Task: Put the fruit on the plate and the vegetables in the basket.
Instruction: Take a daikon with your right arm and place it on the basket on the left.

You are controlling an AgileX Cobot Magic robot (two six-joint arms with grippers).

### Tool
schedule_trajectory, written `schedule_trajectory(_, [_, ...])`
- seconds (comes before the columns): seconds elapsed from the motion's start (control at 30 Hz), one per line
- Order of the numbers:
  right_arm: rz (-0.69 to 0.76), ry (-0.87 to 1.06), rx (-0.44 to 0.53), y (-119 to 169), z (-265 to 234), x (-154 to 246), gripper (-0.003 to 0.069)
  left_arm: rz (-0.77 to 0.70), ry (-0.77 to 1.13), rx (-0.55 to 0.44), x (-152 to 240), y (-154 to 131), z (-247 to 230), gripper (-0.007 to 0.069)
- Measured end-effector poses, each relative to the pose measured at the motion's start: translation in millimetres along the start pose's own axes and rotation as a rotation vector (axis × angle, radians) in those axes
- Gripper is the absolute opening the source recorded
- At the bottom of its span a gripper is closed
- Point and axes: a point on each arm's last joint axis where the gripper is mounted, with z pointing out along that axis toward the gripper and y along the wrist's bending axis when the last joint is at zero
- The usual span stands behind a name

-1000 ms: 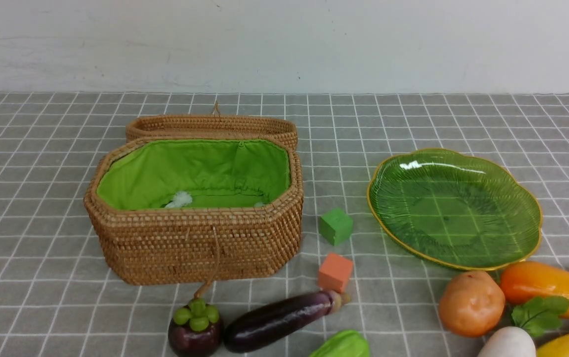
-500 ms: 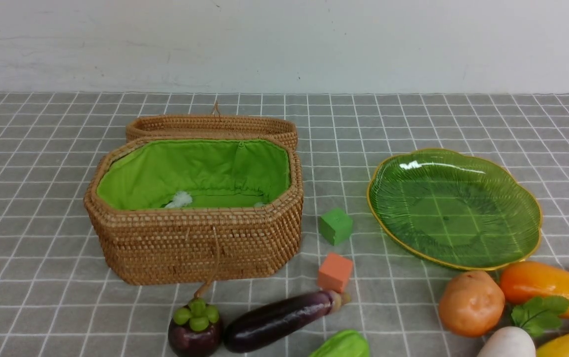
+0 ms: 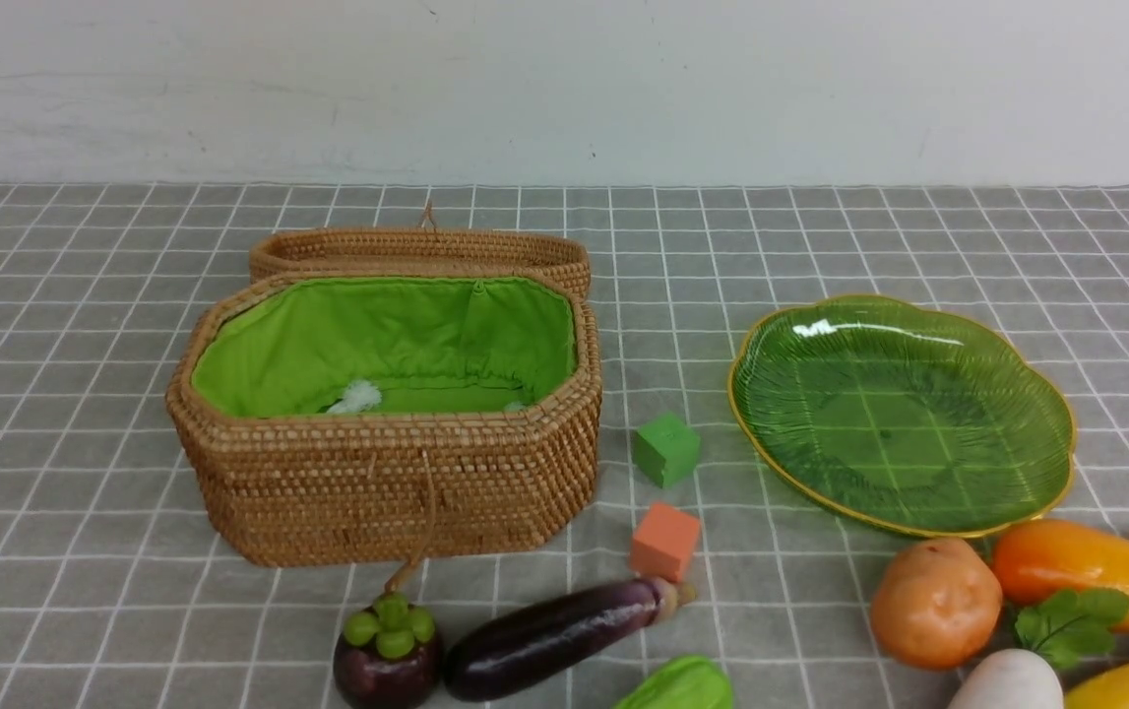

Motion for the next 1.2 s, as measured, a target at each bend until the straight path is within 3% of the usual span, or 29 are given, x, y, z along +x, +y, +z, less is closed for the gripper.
schedule_trajectory(0.13, [0.174,-0.112,-0.007,0,-1,-10,0.0242,0.000,0.000,0.000,0,0,0,0.0239])
schedule_trajectory(0.4, [0.183,-0.449,0.043,-7,-9,-40,0.0242,0.000,0.000,0.000,0,0,0,0.0239])
schedule_trajectory(0.6, [0.231,-0.494,-0.040,11,-21,-75,0.0242,0.000,0.000,0.000,0,0,0,0.0239])
schedule_trajectory(0.7, [0.224,-0.440,-0.127,35,-31,-108,0.0242,0.000,0.000,0.000,0,0,0,0.0239])
schedule_trajectory(0.9, [0.148,-0.203,-0.178,64,-24,-141,0.0242,0.000,0.000,0.000,0,0,0,0.0239])
schedule_trajectory(1.07, [-0.057,0.188,-0.089,62,9,-123,0.0242,0.000,0.000,0.000,0,0,0,0.0239])
schedule_trajectory(1.2, [-0.042,0.396,-0.062,56,23,-100,0.0242,0.000,0.000,0.000,0,0,0,0.0239])
